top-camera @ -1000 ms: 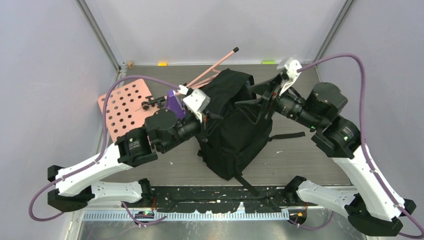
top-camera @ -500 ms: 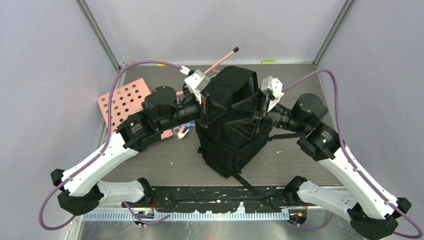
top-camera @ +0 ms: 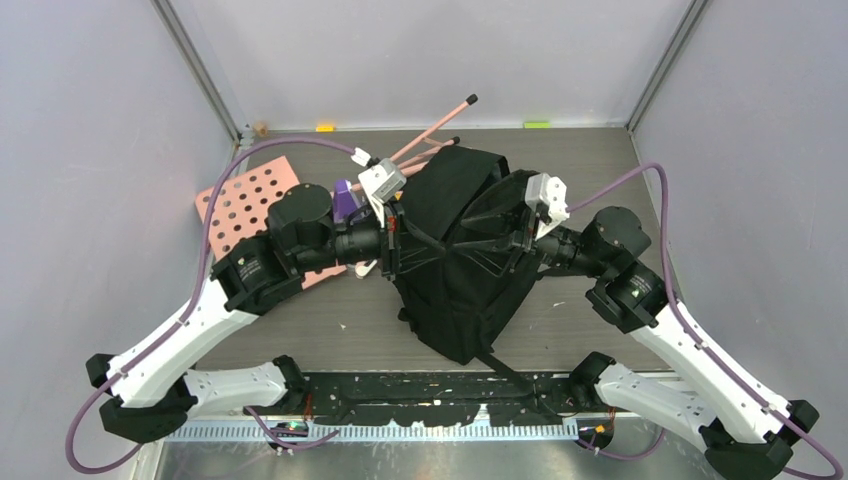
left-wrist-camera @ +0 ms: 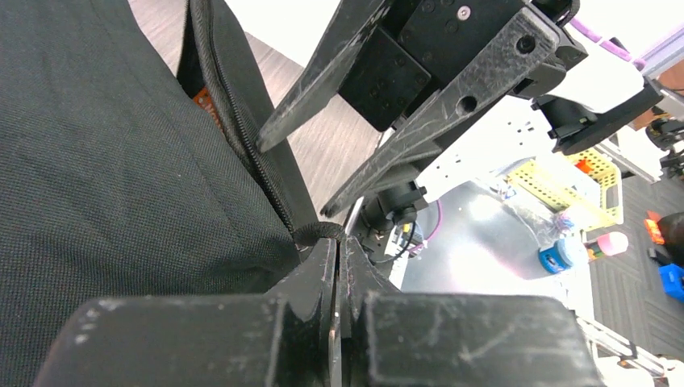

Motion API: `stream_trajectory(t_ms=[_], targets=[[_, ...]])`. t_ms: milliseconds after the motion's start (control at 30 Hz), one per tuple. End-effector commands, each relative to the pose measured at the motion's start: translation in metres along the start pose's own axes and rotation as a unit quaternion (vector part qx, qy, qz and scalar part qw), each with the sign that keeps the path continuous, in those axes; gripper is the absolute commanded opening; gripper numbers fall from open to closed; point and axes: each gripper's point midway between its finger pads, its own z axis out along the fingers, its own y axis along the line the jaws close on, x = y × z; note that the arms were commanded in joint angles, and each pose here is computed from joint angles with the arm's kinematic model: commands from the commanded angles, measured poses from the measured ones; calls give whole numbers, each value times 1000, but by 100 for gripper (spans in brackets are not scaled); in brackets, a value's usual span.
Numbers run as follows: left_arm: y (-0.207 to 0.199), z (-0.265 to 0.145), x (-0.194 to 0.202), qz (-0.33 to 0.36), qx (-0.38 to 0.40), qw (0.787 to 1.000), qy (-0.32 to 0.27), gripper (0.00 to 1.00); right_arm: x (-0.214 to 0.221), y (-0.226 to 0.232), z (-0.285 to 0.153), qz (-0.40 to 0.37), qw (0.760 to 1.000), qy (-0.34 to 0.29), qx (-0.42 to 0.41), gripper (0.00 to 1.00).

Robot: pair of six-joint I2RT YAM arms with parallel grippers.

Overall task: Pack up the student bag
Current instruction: Zip the student bag at the center of the board.

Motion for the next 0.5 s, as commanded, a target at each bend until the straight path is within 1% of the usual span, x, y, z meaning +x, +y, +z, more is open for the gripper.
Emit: stream_trajectory(t_ms=[0,233,267,367,467], targets=[[-41,-28,-52,16,71,992,-106,0,-28,9,-5,-43,998,-48,-13,52],[-42,-29,-48,0,72,994,-84,0,-31,31,-8,-49,995,-54,-66,55],[-42,-28,-47,-1,71,994,-82,0,-29,32,-7,-48,995,-52,-71,55],[-41,-28,-47,-6,70,994,-80,0,-26,33,-3,-48,994,-49,-80,60],[-41,-27,-47,-10,69,994,-79,0,-21,33,3,-43,994,-41,-90,61]])
